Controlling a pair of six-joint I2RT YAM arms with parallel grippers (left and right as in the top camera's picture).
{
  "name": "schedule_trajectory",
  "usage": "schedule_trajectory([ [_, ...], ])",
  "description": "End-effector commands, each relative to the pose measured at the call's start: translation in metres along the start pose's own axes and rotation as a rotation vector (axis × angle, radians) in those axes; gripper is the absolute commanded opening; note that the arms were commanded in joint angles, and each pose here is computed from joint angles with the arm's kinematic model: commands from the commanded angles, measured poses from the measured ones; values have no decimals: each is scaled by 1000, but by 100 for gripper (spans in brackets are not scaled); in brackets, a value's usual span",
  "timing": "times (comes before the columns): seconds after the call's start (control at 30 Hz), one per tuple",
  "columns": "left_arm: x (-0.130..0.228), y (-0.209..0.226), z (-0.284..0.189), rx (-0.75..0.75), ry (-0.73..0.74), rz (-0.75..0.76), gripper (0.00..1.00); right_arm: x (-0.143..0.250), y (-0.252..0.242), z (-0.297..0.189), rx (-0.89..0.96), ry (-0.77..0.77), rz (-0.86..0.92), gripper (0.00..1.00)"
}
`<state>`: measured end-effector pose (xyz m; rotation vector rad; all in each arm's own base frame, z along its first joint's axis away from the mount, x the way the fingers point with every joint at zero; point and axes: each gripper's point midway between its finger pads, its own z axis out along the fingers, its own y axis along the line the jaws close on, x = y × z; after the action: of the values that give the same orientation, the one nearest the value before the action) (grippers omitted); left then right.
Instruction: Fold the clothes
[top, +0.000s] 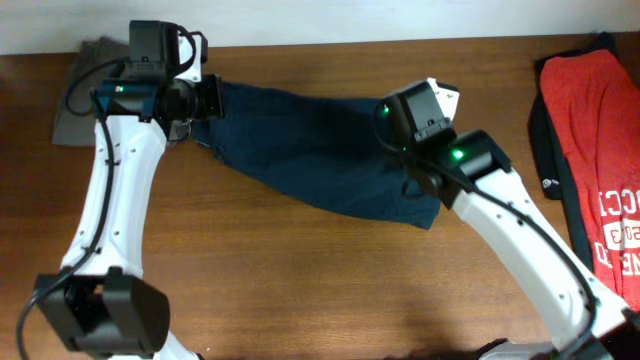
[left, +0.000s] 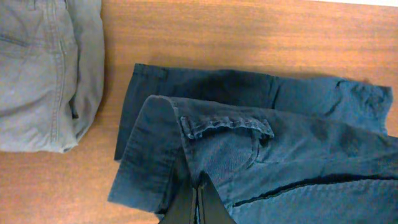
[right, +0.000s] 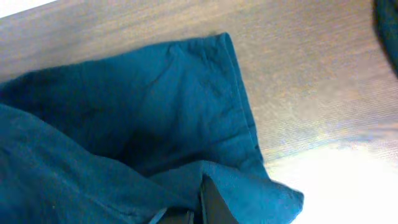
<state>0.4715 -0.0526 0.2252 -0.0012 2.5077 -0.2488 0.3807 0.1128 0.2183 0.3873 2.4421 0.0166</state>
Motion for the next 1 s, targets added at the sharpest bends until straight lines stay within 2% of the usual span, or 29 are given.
schedule_trajectory([
  [0.0, 2, 10, 36, -21, 33, -21, 1, -12, 12, 10, -37, -27, -34, 4],
  [0.2, -4, 16, 74, -19, 15, -19, 1, -32, 34, 26, -90, -104, -8, 4],
  [0.33, -18, 17, 82, -20, -44, -11, 1, -42, 46, 41, -114, -148, 2, 4],
  [0.57, -32, 22, 87, -51, -103, -5, 3, -34, 44, 90, -78, -105, 10, 4],
  [0.6, -32, 23, 92, -51, -101, -5, 4, -33, 43, 96, -75, -97, 11, 4],
  [0.67, -28, 26, 106, -57, -91, -6, 13, -30, 41, 108, -70, -81, 15, 5],
  [0.73, -26, 28, 118, -57, -87, -7, 15, -29, 40, 111, -68, -77, 16, 12],
  [0.8, -26, 30, 130, -58, -94, -6, 17, -29, 38, 115, -64, -76, 20, 14],
  [0.83, -26, 32, 134, -61, -98, -6, 24, -30, 38, 117, -62, -77, 21, 16],
  [0.87, -27, 35, 139, -73, -106, -6, 36, -30, 36, 118, -59, -77, 24, 22],
  [0.9, -28, 36, 143, -81, -112, -5, 43, -31, 34, 119, -56, -78, 28, 30],
  [0.97, -30, 38, 149, -81, -126, -4, 43, -33, 30, 121, -44, -82, 34, 44],
])
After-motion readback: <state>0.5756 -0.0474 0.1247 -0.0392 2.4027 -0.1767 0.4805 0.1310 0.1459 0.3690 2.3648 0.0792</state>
